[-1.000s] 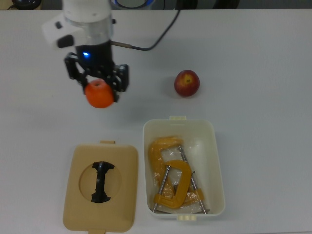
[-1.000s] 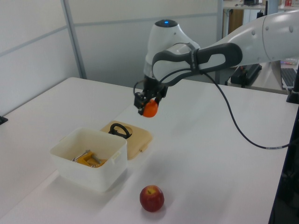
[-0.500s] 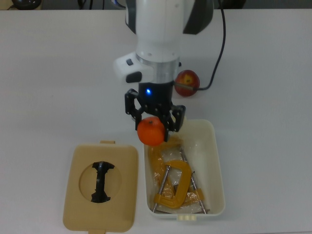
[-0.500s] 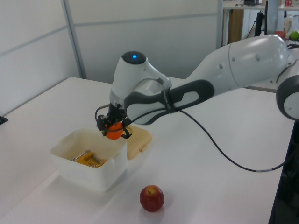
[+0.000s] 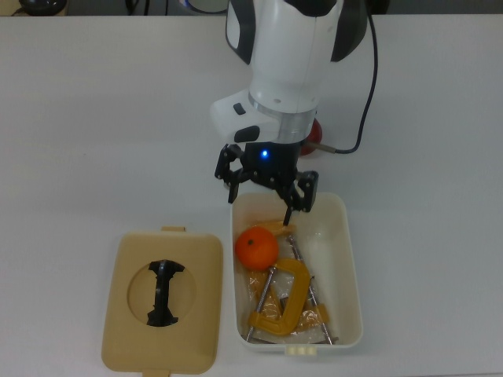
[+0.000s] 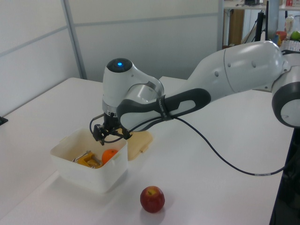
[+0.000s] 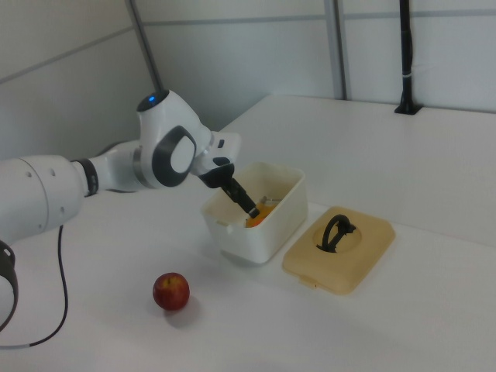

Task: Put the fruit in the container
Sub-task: 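Lower the tangerine into the container and open the gripper, then move the gripper to the red apple and grasp it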

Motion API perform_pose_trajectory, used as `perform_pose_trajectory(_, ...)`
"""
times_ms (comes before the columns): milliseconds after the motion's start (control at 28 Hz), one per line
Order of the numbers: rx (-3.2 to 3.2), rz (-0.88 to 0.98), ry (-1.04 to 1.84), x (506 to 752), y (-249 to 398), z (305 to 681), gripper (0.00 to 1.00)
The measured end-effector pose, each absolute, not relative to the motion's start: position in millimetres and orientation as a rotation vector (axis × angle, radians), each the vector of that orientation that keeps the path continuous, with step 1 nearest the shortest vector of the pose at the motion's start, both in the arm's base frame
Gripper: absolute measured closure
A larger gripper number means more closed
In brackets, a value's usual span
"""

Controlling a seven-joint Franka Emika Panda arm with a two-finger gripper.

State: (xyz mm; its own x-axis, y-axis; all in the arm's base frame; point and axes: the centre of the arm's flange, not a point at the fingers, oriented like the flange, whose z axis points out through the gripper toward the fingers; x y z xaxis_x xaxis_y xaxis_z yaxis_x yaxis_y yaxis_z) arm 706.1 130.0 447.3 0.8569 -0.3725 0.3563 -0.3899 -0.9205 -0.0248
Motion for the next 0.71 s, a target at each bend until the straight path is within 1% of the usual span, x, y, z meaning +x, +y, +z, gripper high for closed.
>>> perform_pose_trajectory(71, 3.006, 0.433, -0.534, 694.8, 134.0, 454.6, 0.00)
perform_pose_trajectory(107, 3.029, 0.338, -0.467, 684.4, 136.4, 462.5, 0.00)
perform_pose_trajectory(214, 3.072, 0.182, -0.349, 662.8, 139.5, 483.5, 0.00)
perform_pose_trajectory(321, 3.102, 0.089, -0.256, 639.7, 144.1, 506.4, 0.00)
perform_pose_trajectory(393, 3.111, 0.055, -0.214, 626.1, 148.9, 509.9, 0.00)
perform_pose_trajectory(464, 3.118, 0.015, -0.172, 609.0, 158.3, 502.3, 0.00)
perform_pose_trajectory(536, 3.119, 0.000, -0.136, 597.4, 167.4, 490.4, 0.00)
perform_pose_trajectory(714, 3.077, 0.038, -0.044, 572.1, 191.9, 440.2, 0.00)
